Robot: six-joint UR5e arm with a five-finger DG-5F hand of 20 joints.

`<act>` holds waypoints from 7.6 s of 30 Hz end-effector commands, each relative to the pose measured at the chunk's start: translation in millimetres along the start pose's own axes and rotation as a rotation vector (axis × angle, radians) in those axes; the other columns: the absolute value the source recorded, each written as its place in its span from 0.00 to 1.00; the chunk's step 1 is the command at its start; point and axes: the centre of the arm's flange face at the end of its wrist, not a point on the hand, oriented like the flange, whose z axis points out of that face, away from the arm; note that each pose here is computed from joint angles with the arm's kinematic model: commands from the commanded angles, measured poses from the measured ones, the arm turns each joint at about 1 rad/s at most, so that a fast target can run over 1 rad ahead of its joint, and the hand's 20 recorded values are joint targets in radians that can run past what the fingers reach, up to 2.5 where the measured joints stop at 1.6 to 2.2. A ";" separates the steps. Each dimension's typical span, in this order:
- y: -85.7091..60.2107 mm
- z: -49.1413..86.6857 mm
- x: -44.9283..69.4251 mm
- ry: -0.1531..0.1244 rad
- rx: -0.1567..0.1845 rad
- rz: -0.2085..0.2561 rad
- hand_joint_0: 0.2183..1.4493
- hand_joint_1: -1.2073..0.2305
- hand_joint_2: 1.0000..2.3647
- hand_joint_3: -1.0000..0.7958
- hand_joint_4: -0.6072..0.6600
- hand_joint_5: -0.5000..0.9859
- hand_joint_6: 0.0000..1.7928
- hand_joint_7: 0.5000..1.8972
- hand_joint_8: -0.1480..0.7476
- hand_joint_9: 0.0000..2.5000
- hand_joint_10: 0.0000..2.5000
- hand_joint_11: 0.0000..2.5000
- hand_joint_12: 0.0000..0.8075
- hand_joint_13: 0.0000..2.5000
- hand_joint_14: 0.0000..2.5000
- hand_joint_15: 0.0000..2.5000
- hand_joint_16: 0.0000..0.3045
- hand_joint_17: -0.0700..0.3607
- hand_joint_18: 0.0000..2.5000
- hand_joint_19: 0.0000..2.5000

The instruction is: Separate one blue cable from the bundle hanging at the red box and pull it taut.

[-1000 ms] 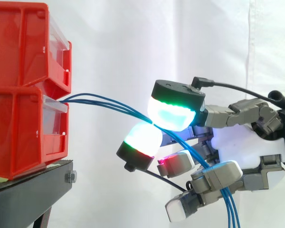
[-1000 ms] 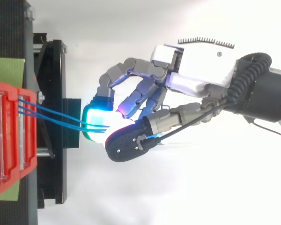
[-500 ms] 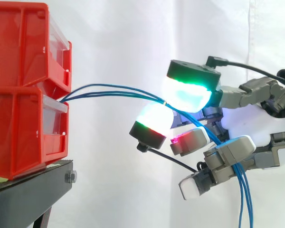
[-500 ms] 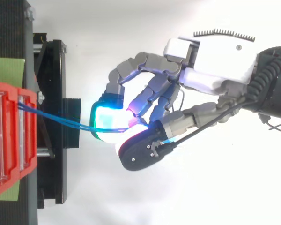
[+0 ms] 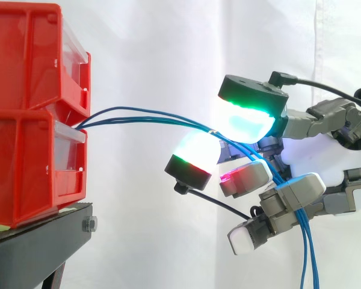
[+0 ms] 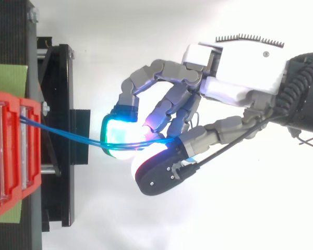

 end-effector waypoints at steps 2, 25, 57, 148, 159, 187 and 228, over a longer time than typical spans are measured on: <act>0.6 0.2 0.1 0.000 -0.001 0.002 0.34 0.33 0.00 0.28 0.50 0.19 0.49 0.27 0.43 0.46 0.00 0.59 0.36 0.58 0.00 0.58 0.16 0.42 0.27 0.24; -0.2 -0.2 -0.2 -0.002 0.002 0.002 0.27 0.30 0.00 0.28 0.50 0.18 0.50 0.28 0.45 0.45 0.00 0.58 0.38 0.57 0.00 0.57 0.17 0.43 0.27 0.24; -0.4 -0.3 -0.4 -0.003 0.003 0.000 0.30 0.27 0.00 0.28 0.50 0.19 0.50 0.30 0.44 0.44 0.00 0.58 0.37 0.56 0.00 0.57 0.16 0.42 0.26 0.24; -1.2 -2.1 -7.7 -0.008 0.026 -0.004 0.39 0.28 0.01 0.41 0.40 0.19 0.52 0.38 0.42 0.47 0.00 0.60 0.35 0.58 0.00 0.59 0.16 0.42 0.27 0.24; -2.6 -3.1 -8.4 -0.012 0.035 -0.007 0.48 0.21 0.00 0.28 0.32 0.20 0.52 0.40 0.37 0.51 0.00 0.68 0.34 0.58 0.00 0.60 0.15 0.40 0.27 0.22; 27.1 -24.9 -22.9 -0.023 0.084 -0.024 0.23 0.25 0.00 0.28 0.42 0.22 0.50 0.36 0.44 0.48 0.00 0.61 0.40 0.55 0.00 0.57 0.17 0.43 0.25 0.23; 31.2 -30.3 -28.8 -0.045 0.102 -0.032 0.30 0.16 0.00 0.28 0.47 0.22 0.49 0.37 0.40 0.42 0.01 0.59 0.41 0.44 0.01 0.49 0.16 0.42 0.20 0.19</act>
